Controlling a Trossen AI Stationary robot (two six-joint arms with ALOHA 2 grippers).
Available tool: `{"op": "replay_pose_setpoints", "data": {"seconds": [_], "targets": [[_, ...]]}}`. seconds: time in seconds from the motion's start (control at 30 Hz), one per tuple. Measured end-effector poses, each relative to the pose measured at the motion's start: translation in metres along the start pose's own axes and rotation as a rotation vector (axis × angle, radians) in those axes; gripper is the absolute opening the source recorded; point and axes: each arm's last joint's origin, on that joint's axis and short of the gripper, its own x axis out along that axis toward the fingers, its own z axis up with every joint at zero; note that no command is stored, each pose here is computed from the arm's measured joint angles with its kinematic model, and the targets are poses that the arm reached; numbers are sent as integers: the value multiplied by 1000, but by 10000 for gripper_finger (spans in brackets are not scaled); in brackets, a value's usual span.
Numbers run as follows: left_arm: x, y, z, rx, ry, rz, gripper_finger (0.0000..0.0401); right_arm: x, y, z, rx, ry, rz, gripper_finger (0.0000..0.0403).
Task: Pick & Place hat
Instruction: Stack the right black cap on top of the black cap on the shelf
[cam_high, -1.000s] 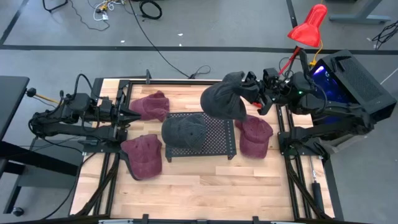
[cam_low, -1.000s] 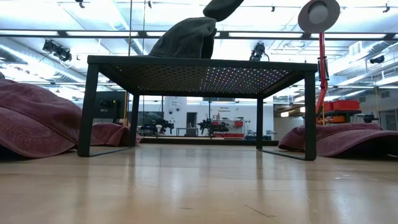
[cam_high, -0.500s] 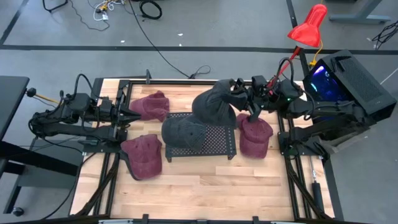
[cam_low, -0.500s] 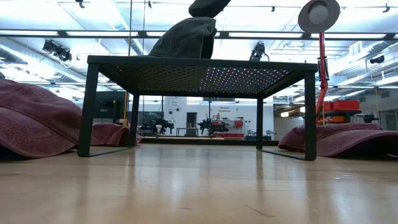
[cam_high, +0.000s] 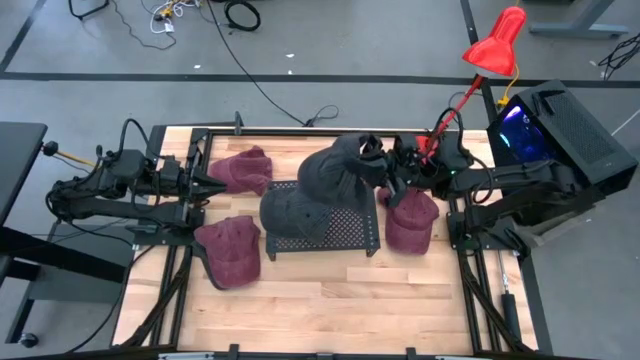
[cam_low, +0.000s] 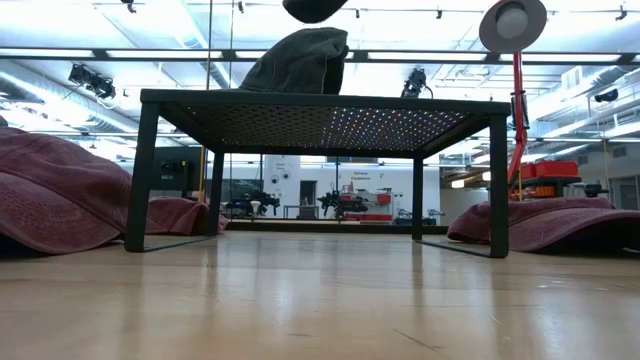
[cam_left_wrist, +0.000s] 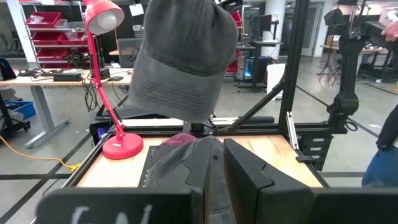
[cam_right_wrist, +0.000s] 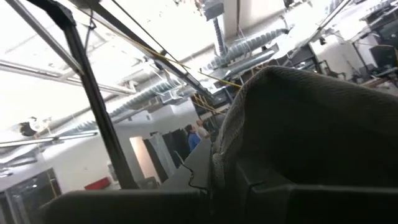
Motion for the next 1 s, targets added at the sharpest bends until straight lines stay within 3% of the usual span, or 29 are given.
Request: {"op": "replay_pose_setpoints", "data": {"seconds": [0.67,1.0], "targets": [[0,0,0,0,0,0,48,26,-18,-53,16,22,17,20],[0,0,0,0,0,1,48,32,-24,-66,8,-16,36,20]]}}
